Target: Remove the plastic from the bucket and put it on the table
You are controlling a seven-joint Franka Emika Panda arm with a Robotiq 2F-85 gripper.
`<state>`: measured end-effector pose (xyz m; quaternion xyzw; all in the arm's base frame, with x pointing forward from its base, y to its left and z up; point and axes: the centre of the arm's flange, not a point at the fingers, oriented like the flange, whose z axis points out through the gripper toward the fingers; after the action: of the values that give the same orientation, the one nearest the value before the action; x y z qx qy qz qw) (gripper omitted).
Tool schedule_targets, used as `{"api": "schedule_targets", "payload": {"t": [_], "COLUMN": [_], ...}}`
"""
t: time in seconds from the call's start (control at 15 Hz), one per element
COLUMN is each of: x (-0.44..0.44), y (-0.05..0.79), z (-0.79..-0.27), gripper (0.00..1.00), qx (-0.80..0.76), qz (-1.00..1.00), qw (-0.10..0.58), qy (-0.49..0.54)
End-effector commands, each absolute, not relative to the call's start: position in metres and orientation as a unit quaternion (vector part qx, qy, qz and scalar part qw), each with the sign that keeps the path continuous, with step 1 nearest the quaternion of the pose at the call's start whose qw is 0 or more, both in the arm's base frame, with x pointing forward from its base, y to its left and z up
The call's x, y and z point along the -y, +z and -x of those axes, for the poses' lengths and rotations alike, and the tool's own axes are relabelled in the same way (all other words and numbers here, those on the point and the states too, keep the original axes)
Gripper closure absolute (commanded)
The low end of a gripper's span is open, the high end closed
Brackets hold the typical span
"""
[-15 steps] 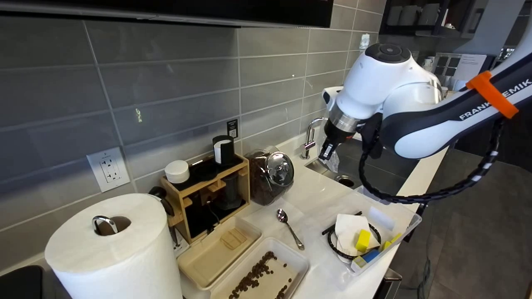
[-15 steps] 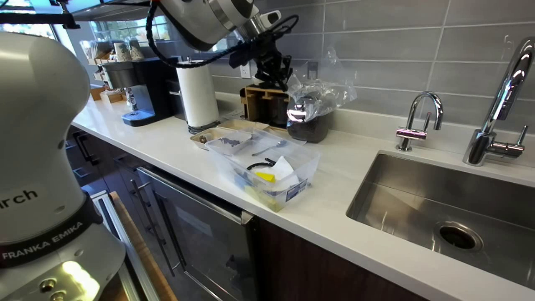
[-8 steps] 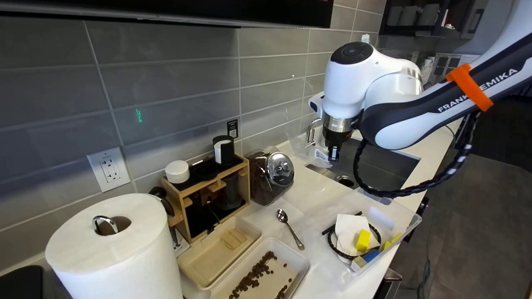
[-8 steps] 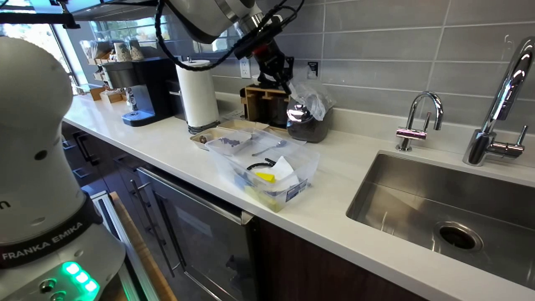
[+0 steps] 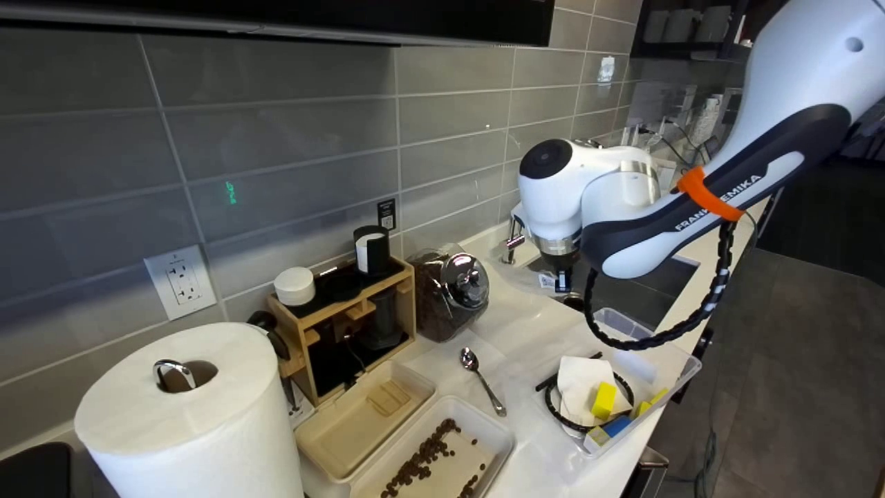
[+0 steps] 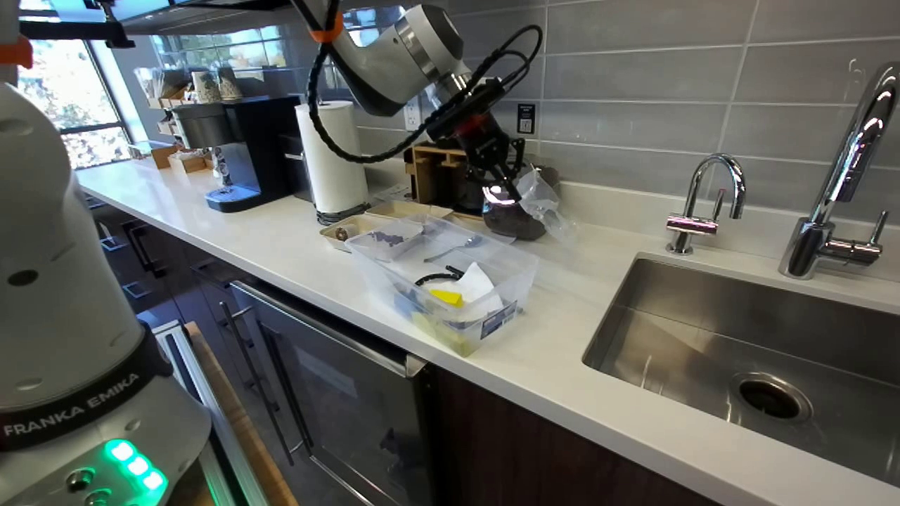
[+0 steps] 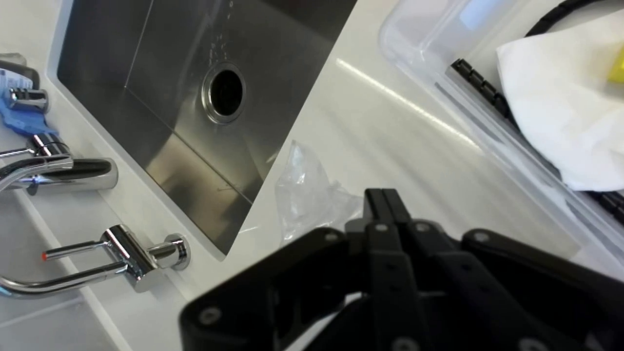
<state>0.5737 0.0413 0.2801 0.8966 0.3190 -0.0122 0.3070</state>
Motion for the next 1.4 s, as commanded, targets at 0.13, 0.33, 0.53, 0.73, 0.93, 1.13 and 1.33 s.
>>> {"api": "schedule_targets", "payload": {"t": [0.13,0.33,0.53,0.73,0.93,1.13,1.33], "x": [-0.049,-0.06,-0.067,-0.069,-0.069,-0.06,-0.044], "y": [0.218,0.2,0.19,0.196,0.23,0.273,0.313], "z": [-0.587,-0.592,-0.594,-0.591,-0.584,-0.575,-0.558], "gripper": [1.0,1.0,0.72,0.51,0.29,0.07,0.0], "qx": [-0.297,-0.299,-0.301,-0.307,-0.293,-0.256,-0.214], "qz": [-0.903,-0.907,-0.912,-0.916,-0.925,-0.952,-0.973], "qw": [0.312,0.296,0.278,0.26,0.241,0.169,0.09], "qy": [-0.013,0.005,0.013,0.003,0.006,-0.003,-0.004]}}
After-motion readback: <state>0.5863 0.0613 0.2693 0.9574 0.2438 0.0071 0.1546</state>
